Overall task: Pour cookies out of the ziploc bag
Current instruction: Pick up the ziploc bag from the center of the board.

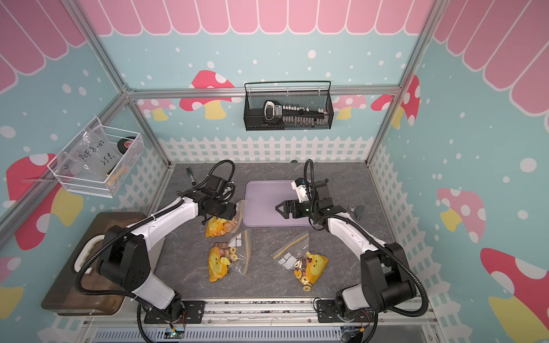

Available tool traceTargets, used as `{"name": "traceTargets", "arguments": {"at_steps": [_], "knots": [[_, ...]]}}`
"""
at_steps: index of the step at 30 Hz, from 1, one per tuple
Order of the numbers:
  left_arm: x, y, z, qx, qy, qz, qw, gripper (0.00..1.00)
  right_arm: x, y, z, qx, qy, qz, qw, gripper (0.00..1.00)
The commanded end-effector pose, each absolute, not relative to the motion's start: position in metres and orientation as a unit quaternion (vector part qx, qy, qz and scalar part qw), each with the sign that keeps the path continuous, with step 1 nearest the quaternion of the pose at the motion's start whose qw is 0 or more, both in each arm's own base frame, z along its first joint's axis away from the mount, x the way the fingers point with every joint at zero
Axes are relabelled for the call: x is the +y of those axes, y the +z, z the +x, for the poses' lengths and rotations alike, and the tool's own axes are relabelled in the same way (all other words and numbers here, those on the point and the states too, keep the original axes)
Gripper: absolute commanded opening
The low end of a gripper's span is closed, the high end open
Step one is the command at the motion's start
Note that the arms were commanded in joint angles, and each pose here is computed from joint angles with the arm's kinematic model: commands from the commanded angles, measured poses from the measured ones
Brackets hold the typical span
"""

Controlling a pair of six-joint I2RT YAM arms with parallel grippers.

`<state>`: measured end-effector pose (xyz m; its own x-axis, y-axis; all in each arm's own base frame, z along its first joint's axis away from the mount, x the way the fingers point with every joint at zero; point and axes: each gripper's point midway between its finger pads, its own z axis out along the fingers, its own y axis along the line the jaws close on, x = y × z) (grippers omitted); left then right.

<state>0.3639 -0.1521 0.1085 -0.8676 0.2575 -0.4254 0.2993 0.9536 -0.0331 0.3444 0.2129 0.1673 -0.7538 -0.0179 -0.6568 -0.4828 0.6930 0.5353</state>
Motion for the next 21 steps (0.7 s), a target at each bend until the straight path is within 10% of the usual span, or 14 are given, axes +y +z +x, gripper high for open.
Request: {"name": "traceTargets", "arguments": {"at_steps": [1,11,21], "knots": [[-0.155,0.112,0.372,0.964,-0.042,0.150,0.218,0.60,0.215,0.161,0.345,0.867,0.358,-0.150,0.314,0.96],[-0.162,0.092,0.376,0.967,-0.047,0.164,0.189,0.47,0.214,0.155,0.343,0.871,0.354,-0.148,0.308,0.95],[-0.165,0.087,0.374,0.969,-0.055,0.172,0.171,0.05,0.211,0.147,0.343,0.877,0.345,-0.143,0.302,0.94]]}}
